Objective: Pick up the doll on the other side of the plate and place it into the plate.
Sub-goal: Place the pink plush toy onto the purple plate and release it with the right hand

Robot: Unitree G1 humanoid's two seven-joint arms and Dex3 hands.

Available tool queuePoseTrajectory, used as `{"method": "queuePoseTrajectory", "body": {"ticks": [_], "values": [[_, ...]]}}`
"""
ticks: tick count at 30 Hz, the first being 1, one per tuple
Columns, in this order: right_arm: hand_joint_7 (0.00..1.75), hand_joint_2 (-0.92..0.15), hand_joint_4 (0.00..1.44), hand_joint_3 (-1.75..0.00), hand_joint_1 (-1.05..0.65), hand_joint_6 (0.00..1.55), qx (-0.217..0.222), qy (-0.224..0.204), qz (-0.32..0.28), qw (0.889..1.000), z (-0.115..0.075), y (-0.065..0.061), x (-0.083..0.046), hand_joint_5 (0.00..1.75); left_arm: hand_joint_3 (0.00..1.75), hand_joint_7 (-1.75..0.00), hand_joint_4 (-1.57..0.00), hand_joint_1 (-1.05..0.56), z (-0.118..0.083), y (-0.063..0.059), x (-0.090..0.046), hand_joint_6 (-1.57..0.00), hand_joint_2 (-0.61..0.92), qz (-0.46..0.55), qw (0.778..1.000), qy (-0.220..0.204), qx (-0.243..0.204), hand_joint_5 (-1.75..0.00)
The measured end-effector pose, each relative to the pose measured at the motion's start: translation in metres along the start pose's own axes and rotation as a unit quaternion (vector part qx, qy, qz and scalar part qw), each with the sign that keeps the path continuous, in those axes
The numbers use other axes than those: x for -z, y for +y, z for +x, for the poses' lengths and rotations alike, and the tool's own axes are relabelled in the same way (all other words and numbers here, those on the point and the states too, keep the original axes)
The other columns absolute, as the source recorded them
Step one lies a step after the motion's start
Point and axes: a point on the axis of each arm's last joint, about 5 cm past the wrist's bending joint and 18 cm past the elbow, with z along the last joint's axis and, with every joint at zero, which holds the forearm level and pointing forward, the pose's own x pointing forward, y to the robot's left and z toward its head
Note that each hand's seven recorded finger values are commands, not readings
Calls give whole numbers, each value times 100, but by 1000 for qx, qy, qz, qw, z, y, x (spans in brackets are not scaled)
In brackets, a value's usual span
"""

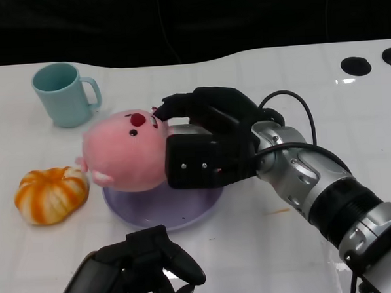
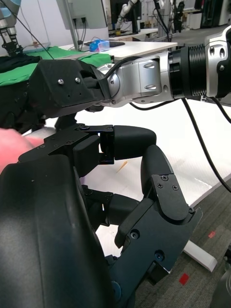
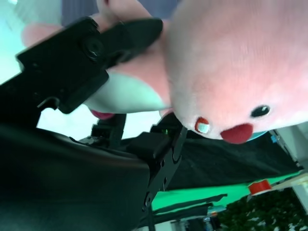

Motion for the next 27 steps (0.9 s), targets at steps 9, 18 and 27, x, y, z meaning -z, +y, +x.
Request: {"method": "queuePoseTrajectory", "body": {"ticks": [9,18,27], "values": [[0,-92,1,-20,-72,23,-26,-13,-30,999,-2,-12,-4,56,97,-128,-69,-31,0,1,0,-78,54,3,1000,-3,-1,-173],[1,-92,1,-20,-75,23,-37,-22,-25,999,-14,-27,-4,56,94,-128,-69,-31,-1,2,0,-79,56,3,1000,0,-1,-173],[9,-92,18,-19,-64,39,-2,-51,31,998,-50,-34,10,71,92,-127,-68,-31,0,2,-1,-78,57,4,1000,-1,0,-173]]}}
